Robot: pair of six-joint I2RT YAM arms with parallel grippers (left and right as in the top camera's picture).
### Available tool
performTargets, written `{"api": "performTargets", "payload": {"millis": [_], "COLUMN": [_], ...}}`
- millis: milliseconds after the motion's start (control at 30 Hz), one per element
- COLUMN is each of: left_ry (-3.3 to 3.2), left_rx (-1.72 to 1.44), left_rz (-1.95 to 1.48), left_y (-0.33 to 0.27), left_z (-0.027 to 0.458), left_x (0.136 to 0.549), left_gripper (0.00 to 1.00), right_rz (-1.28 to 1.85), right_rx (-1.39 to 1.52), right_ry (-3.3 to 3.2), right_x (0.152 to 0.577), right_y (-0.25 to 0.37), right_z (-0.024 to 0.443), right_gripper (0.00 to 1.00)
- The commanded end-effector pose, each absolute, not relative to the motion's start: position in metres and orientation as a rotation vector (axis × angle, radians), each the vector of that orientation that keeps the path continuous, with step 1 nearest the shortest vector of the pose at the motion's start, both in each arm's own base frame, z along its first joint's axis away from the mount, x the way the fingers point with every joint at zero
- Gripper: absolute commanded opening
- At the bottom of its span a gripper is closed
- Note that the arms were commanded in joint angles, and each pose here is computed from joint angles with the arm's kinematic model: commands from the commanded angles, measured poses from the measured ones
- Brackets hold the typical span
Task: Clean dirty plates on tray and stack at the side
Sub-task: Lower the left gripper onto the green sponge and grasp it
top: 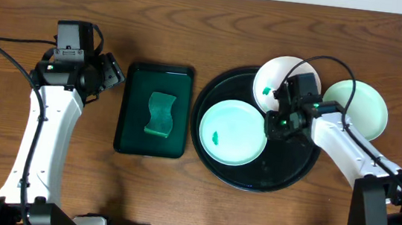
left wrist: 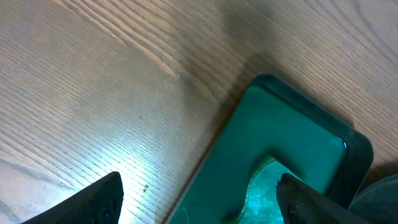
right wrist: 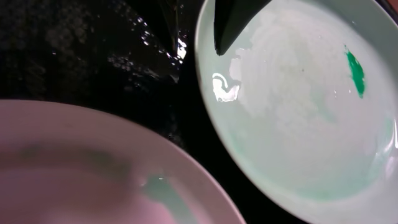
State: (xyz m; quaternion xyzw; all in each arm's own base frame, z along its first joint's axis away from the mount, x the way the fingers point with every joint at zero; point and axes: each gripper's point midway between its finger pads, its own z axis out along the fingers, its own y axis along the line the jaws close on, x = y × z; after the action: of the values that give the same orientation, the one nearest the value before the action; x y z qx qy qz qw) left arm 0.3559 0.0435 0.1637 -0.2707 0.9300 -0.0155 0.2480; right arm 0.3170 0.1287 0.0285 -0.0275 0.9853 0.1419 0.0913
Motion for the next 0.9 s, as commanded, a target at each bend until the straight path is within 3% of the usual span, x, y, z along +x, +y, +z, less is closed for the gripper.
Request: {"api": "performTargets", "payload": {"millis": [0, 233, 367, 500, 600, 867], "left_ry": [2.521, 2.511, 2.617, 2.741, 2.812, 2.909], "left_rx": [-0.741, -0.741, -0.723, -0.476, -0.344, -0.196], "left_rz": [-0.026, -0.031, -0.218, -0.41, -0.345, -0.263], "left_y": [0.047, 0.047, 0.019, -0.029, -0.05, -0.078], "left_z": [0.169, 0.17, 0.161, 0.146, 0.13, 0.105], "left_x": [0.358, 0.36, 0.345, 0.331, 0.321, 0.309], "left_gripper": [0.79, 0.79, 0.8, 0.79, 0.78, 0.63], "right_rz": [0.404, 0.407, 0.404, 0.404, 0.404, 0.404], "right_rx": [-0.115, -0.144, -0.143, -0.143, -0.144, -0.143], "right_ry": [2.929, 2.92, 2.92, 2.919, 2.918, 2.919], "right_x": [0.313, 0.311, 0.311, 0.311, 0.311, 0.311], "right_y": [0.131, 0.136, 0.136, 0.136, 0.136, 0.136], "right_z": [0.02, 0.017, 0.017, 0.017, 0.017, 0.017], "right_gripper": [0.18, 0.01, 0.01, 0.01, 0.01, 0.01]}}
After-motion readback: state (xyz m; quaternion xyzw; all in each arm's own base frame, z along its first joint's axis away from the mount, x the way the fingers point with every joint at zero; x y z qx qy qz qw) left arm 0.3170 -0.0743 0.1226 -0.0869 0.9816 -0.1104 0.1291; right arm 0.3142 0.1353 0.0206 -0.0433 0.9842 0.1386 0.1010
